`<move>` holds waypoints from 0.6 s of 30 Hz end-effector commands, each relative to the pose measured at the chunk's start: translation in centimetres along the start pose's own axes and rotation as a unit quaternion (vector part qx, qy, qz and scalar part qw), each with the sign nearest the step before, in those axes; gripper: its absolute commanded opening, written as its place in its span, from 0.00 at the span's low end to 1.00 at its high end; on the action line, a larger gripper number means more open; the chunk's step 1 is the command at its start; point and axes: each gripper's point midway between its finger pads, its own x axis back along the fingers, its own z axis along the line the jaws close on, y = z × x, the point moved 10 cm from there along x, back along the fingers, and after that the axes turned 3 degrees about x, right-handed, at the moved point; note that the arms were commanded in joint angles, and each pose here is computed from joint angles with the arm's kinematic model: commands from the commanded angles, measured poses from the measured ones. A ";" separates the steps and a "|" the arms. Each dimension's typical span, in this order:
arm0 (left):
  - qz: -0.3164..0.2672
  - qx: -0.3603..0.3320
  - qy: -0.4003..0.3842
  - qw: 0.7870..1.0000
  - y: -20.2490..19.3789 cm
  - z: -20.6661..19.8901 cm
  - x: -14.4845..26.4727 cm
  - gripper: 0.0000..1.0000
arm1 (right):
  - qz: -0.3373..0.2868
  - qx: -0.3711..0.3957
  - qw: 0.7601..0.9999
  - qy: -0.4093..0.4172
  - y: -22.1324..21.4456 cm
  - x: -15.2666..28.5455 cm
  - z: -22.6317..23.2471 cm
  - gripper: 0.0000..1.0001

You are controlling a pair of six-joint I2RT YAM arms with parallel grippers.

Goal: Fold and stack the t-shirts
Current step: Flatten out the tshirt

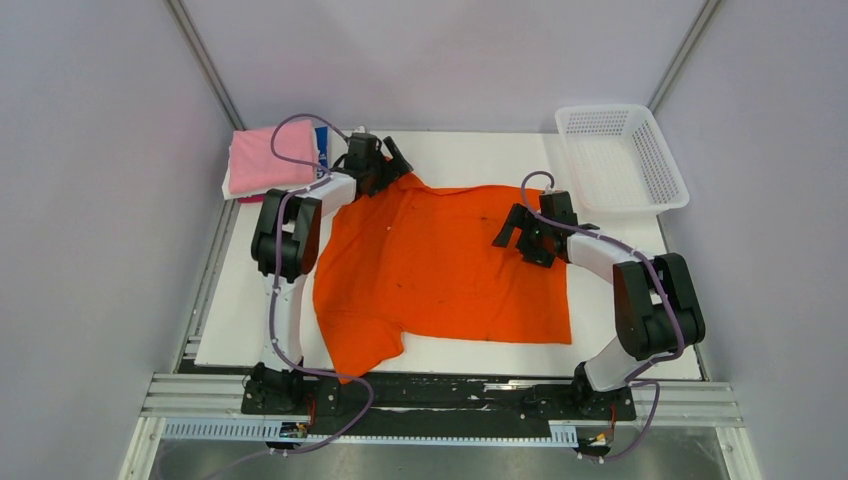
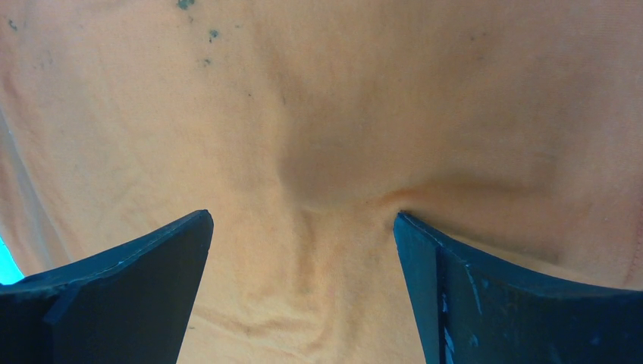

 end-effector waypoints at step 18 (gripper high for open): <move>-0.067 -0.028 0.015 0.997 3.8 -3.5 3.0 1.00 | 0.044 0.002 0.997 -0.058 -1.5 -0.7 -2.0 1.00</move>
